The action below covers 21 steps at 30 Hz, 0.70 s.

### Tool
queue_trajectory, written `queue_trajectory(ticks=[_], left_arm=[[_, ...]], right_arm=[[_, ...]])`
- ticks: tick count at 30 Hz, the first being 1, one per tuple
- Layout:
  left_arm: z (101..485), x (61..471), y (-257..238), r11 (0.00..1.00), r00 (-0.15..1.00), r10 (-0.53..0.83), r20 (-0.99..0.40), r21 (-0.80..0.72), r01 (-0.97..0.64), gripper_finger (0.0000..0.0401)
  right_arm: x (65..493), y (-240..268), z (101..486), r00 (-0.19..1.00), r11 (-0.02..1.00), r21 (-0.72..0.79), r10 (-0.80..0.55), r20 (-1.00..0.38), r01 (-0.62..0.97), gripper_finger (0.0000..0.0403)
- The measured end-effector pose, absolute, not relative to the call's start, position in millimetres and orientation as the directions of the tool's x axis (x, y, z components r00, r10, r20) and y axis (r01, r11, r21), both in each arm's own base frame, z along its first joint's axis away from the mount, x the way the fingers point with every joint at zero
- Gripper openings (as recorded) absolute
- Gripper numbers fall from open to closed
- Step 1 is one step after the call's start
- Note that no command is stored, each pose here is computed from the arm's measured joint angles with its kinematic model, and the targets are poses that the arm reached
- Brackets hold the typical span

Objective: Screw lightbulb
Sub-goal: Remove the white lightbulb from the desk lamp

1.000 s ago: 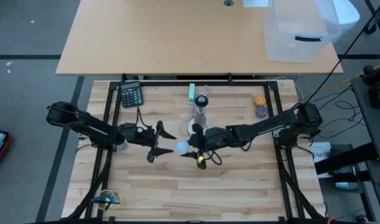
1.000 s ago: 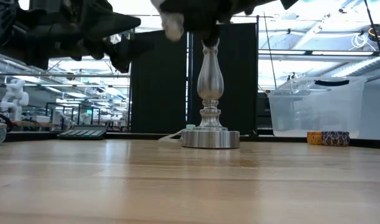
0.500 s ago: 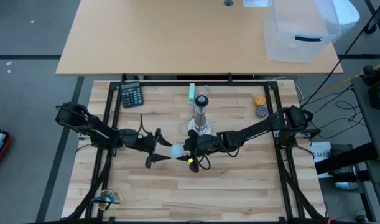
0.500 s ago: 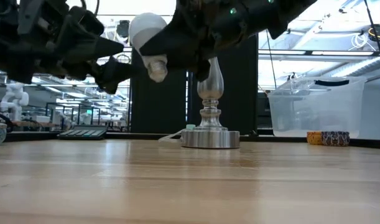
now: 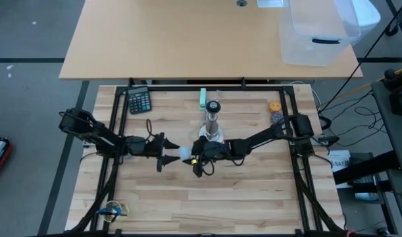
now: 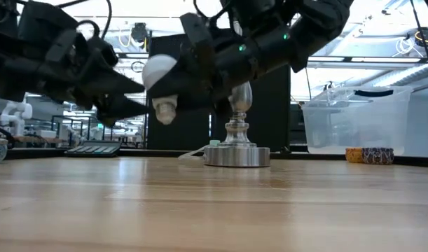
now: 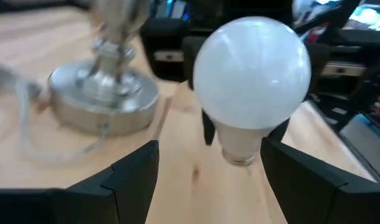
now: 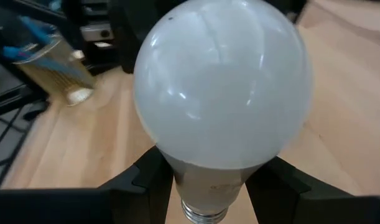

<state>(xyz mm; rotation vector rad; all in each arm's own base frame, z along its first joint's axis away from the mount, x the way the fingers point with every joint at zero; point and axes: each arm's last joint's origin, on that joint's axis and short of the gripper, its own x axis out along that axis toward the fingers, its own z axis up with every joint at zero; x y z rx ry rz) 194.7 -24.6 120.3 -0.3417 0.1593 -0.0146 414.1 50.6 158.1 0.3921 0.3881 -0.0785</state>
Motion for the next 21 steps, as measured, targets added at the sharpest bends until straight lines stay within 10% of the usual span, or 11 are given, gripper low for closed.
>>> queue_trajectory(ticks=[21], left_arm=[[107.2, 193.3, -2.6, 0.826, 0.955, 0.070, -0.289, -0.520, -0.218, 0.0284]], right_arm=[[409.5, 37.1, 141.7, 0.847, 0.644, 0.589, -0.189, -0.497, 0.489, 0.0165]])
